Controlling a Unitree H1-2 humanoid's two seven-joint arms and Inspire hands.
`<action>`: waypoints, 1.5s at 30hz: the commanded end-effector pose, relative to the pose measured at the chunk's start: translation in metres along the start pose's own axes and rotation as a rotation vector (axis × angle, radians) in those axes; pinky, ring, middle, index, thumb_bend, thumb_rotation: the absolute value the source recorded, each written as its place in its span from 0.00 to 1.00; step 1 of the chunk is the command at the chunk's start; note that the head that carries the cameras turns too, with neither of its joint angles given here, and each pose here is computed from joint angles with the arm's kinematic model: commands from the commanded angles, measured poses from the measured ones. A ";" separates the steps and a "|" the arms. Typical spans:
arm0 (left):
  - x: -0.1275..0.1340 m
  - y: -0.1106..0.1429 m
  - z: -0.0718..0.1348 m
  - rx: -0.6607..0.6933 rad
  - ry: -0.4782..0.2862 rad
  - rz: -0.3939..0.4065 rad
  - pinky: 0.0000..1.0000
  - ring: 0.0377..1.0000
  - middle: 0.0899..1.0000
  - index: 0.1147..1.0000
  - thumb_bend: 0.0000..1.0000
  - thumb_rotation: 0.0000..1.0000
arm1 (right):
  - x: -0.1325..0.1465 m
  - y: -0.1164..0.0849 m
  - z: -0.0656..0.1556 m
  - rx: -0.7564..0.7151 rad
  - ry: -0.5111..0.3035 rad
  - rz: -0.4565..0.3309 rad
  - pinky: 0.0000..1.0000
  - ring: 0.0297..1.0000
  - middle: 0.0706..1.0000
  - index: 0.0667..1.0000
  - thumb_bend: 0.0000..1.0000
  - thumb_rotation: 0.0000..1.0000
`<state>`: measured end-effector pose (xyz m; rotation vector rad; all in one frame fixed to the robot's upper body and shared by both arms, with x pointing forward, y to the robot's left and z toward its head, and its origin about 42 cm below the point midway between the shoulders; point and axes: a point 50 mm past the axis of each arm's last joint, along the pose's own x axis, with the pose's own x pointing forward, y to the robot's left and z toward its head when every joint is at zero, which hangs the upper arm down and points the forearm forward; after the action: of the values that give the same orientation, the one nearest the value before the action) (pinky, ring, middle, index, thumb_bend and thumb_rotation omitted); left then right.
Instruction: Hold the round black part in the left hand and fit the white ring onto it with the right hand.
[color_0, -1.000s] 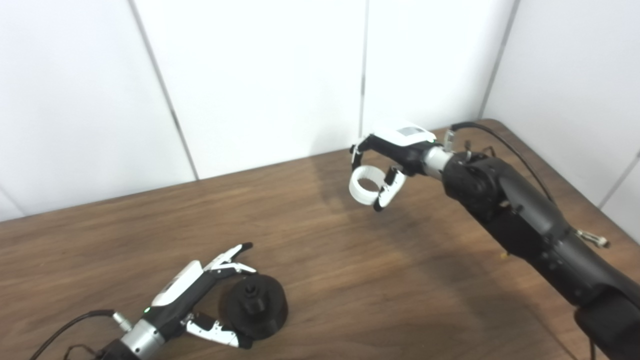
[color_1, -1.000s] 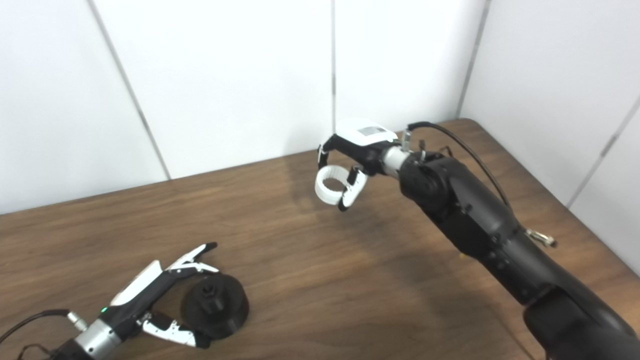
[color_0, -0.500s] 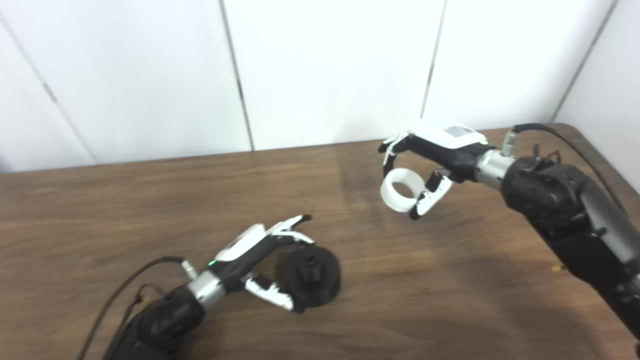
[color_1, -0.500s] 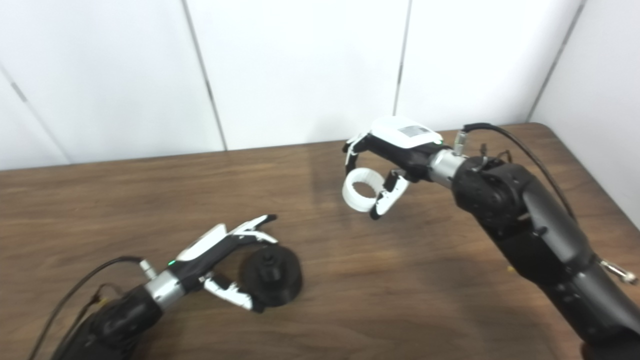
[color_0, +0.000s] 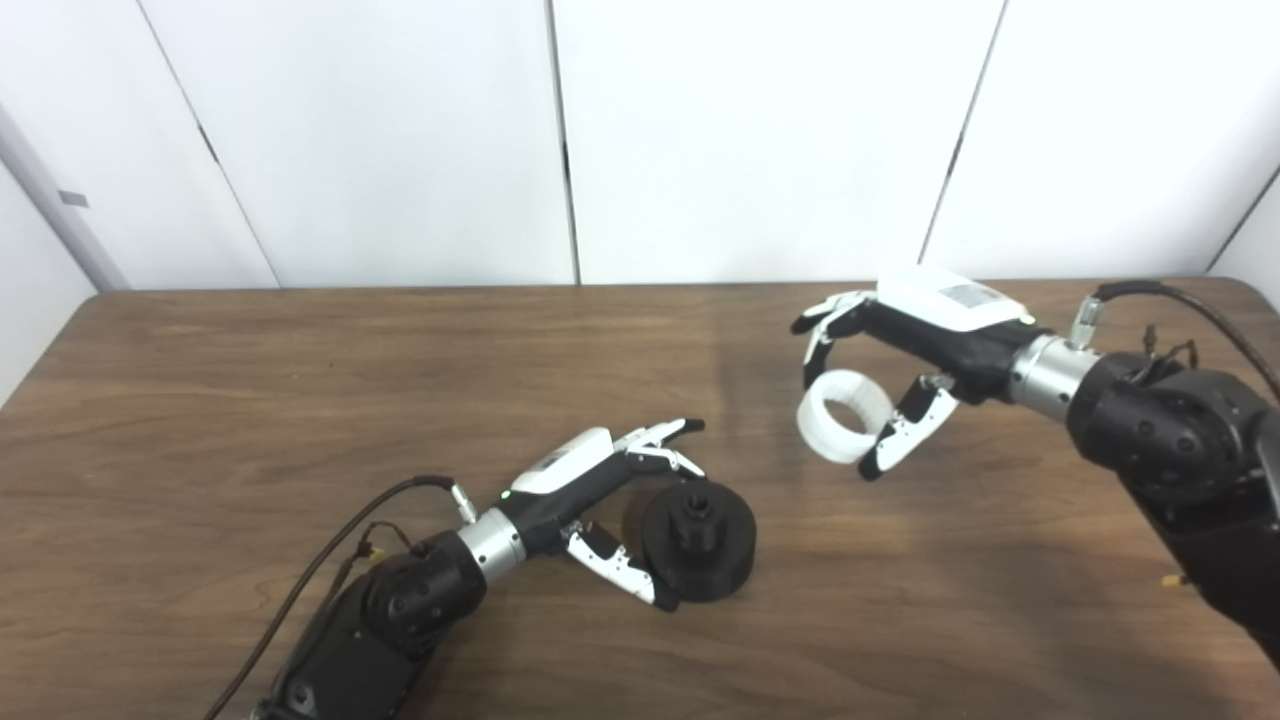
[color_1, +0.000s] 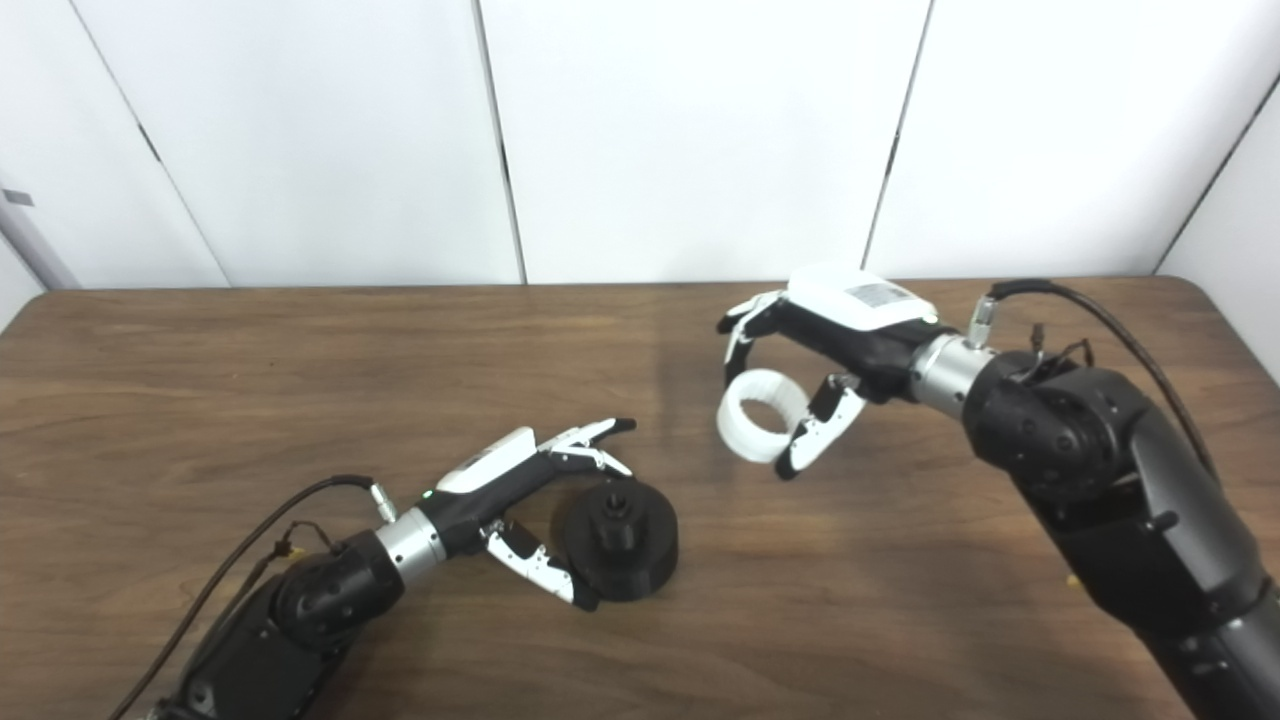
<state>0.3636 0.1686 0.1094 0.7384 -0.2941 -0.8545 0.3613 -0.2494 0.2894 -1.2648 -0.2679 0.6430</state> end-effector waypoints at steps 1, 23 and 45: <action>-0.002 -0.024 -0.009 -0.004 0.086 -0.132 0.94 1.00 1.00 0.42 0.52 0.07 | 0.000 -0.014 0.012 -0.026 -0.051 -0.052 0.85 0.89 0.84 0.44 0.52 0.14; 0.000 -0.025 -0.007 0.000 0.092 -0.135 0.94 1.00 1.00 0.42 0.52 0.07 | 0.024 0.019 0.045 0.052 -0.146 -0.015 0.88 0.90 0.85 0.44 0.52 0.14; 0.002 -0.028 -0.009 0.053 0.096 -0.157 0.89 1.00 1.00 0.42 0.52 0.07 | 0.033 0.031 0.058 0.065 -0.170 0.016 0.87 0.89 0.84 0.44 0.52 0.14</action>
<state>0.3683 0.1573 0.1139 0.8014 -0.3193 -0.8611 0.3462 -0.1834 0.2548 -1.1400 -0.3025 0.7891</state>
